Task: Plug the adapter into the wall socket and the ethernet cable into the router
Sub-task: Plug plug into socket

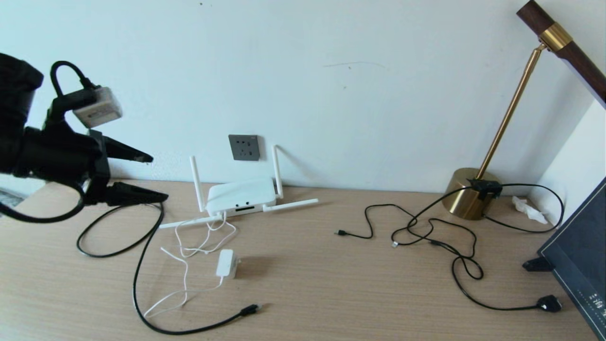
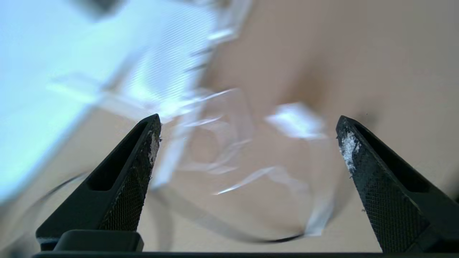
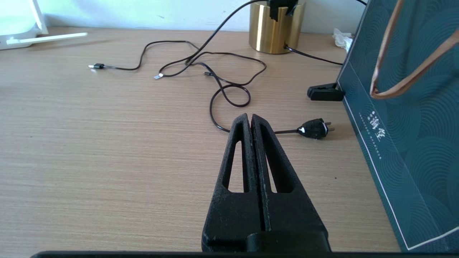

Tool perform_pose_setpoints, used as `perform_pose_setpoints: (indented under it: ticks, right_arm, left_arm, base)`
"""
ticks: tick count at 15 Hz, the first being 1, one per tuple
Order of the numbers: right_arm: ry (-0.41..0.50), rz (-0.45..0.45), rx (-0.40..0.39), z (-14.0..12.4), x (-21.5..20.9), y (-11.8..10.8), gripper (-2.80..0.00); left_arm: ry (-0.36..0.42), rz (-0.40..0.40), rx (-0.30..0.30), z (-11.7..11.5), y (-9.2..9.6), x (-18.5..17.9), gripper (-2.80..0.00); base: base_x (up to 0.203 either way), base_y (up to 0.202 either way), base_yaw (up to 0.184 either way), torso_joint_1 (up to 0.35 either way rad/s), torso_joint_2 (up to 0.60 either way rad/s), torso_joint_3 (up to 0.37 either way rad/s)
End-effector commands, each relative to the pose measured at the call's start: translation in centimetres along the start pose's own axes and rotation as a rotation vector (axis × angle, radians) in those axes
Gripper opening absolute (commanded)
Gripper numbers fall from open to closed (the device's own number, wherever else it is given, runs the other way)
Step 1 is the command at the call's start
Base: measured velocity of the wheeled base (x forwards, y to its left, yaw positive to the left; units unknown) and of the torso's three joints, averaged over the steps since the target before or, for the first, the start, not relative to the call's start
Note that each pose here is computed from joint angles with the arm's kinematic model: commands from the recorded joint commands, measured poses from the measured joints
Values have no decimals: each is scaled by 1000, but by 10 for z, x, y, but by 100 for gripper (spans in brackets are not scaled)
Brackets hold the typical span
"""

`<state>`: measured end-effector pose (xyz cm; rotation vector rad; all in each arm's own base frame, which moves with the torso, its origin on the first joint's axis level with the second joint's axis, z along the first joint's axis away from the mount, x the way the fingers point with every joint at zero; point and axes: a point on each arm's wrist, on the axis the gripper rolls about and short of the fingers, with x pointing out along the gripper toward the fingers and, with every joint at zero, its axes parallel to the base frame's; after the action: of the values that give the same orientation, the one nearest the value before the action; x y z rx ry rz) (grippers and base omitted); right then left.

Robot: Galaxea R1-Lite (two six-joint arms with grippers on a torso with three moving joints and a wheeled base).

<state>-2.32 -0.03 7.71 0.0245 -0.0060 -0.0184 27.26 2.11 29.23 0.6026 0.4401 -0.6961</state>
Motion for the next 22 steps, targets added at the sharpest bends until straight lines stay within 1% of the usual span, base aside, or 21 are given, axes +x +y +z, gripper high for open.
perform_pose_setpoints:
  ticks: [1, 2, 3, 4, 5, 6, 7, 8, 11, 13, 14, 16, 17, 18, 19, 20, 21, 22]
  right_arm:
    - [0, 0, 0, 0, 0, 0, -280]
    - [0, 0, 0, 0, 0, 0, -280]
    - [0, 0, 0, 0, 0, 0, -280]
    - [0, 0, 0, 0, 0, 0, -280]
    - [0, 0, 0, 0, 0, 0, -280]
    - [0, 0, 0, 0, 0, 0, -280]
    - [0, 0, 0, 0, 0, 0, -280]
    - [0, 0, 0, 0, 0, 0, -280]
    - [0, 0, 0, 0, 0, 0, -280]
    - [0, 0, 0, 0, 0, 0, -280]
    - [0, 0, 0, 0, 0, 0, -280]
    - [0, 0, 0, 0, 0, 0, -280]
    - [0, 0, 0, 0, 0, 0, -280]
    - [0, 0, 0, 0, 0, 0, -280]
    - [0, 0, 0, 0, 0, 0, -280]
    - [0, 0, 0, 0, 0, 0, -280]
    - [0, 0, 0, 0, 0, 0, -280]
    - [0, 0, 0, 0, 0, 0, -280]
  left_arm:
    - [70, 315, 75, 10, 14, 3, 0]
    - [63, 394, 38, 18, 14, 9, 0]
    - [38, 435, -27, 33, 6, 21, 0]
    - [4, 465, -139, 50, -3, 33, 0]
    - [-38, 475, -283, 67, -13, 46, 0]
    - [-47, 494, -399, 75, -20, 59, 0]
    - [-8, 525, -494, 74, -24, 73, 0]
    - [56, 529, -530, 65, -29, 86, 0]
    - [191, 523, -568, 39, -41, 110, 0]
    - [254, 495, -642, 30, -48, 119, 0]
    - [282, 464, -670, 29, -54, 119, 0]
    - [325, 306, -715, 26, -64, 116, 0]
    - [363, 259, -743, 20, -69, 119, 0]
    - [377, 250, -779, 17, -73, 124, 0]
    - [390, 244, -834, 17, -78, 133, 0]
    - [401, 229, -867, 18, -85, 138, 0]
    - [420, 216, -863, 14, -89, 140, 0]
    - [443, 203, -844, 9, -92, 145, 0]
  base:
    - [0, 0, 0, 0, 0, 0]
    - [0, 0, 0, 0, 0, 0]
    - [0, 0, 0, 0, 0, 0]
    - [0, 0, 0, 0, 0, 0]
    - [0, 0, 0, 0, 0, 0]
    - [0, 0, 0, 0, 0, 0]
    - [0, 0, 0, 0, 0, 0]
    - [0, 0, 0, 0, 0, 0]
    - [0, 0, 0, 0, 0, 0]
    - [0, 0, 0, 0, 0, 0]
    - [0, 0, 0, 0, 0, 0]
    - [0, 0, 0, 0, 0, 0]
    - [0, 0, 0, 0, 0, 0]
    - [0, 0, 0, 0, 0, 0]
    - [0, 0, 0, 0, 0, 0]
    - [0, 0, 0, 0, 0, 0]
    - [0, 0, 0, 0, 0, 0]
    - [0, 0, 0, 0, 0, 0]
